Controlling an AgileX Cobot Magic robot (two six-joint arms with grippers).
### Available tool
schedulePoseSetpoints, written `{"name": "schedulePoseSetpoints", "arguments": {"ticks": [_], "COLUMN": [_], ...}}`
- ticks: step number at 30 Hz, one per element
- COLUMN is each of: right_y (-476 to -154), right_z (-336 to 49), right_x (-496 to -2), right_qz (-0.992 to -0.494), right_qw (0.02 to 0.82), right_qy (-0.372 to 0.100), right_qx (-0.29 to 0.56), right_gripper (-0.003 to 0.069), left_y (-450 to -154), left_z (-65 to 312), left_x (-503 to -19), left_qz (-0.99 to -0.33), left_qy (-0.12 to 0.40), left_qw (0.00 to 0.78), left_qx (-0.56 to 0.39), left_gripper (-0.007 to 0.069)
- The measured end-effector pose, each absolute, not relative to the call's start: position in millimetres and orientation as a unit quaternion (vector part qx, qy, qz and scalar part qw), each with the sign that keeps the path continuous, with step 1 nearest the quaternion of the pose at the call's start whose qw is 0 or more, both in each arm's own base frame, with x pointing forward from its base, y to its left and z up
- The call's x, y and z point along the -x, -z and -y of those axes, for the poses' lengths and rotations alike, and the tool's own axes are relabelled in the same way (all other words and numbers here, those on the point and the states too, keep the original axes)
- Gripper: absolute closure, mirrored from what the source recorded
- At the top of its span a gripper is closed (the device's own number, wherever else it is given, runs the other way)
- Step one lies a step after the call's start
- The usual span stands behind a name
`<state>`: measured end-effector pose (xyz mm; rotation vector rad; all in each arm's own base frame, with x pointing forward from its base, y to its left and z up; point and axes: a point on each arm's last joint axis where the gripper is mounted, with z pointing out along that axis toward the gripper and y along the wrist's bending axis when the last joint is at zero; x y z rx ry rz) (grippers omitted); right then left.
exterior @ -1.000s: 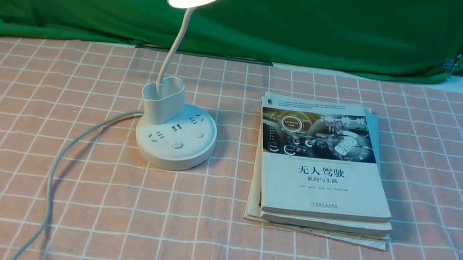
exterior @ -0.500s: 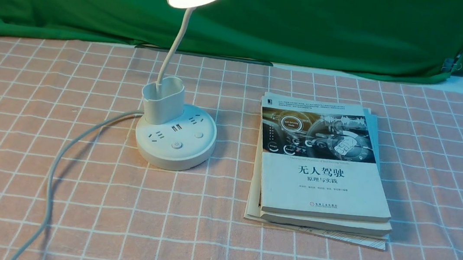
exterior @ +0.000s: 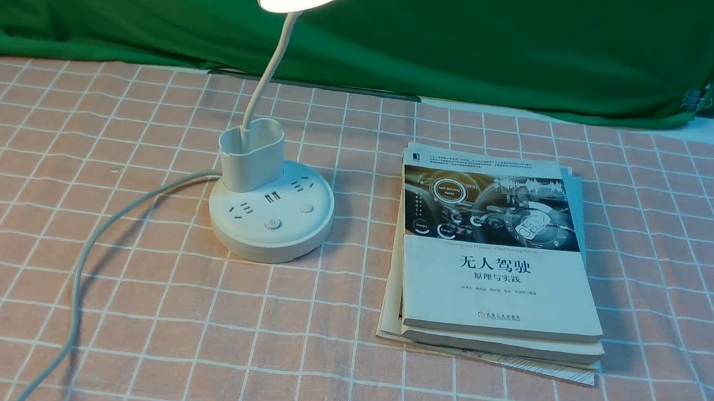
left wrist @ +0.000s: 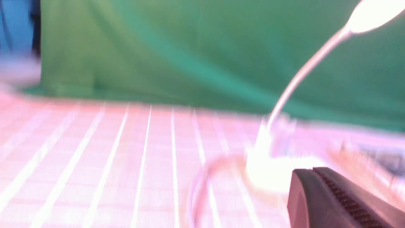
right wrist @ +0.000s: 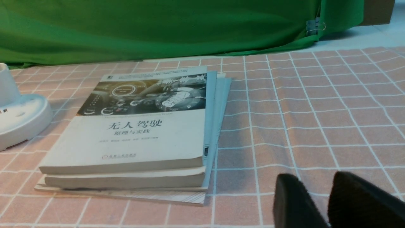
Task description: Turn on the table lamp on the pink coffee tablecloth with your hand.
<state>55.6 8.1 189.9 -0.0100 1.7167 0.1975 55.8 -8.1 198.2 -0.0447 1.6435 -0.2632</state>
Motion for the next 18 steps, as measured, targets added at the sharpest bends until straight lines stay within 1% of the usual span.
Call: {"name": "schedulePoseSetpoints", "arguments": {"ticks": [2,18], "right_y": [-189.9,-189.9], "right_z": [-8.1,-8.1], "right_x": [-55.6,-55.6], "right_qz": [-0.755,-0.755], "right_qw": [0.649,0.649], "right_qy": [-0.087,-0.087], "right_qx": [0.004,0.005], "right_gripper": [0.0421,0.0421], "left_y": [-190.6,-189.5], "left_z": [8.4,8.6], "left_x": [-55.0,-54.8], "left_qz": [-0.757,-0.761], "left_qy": [0.109,0.096], "left_qw": [0.644,0.641], "left_qx": [0.014,-0.002], "left_gripper": [0.0604,0.0604]}}
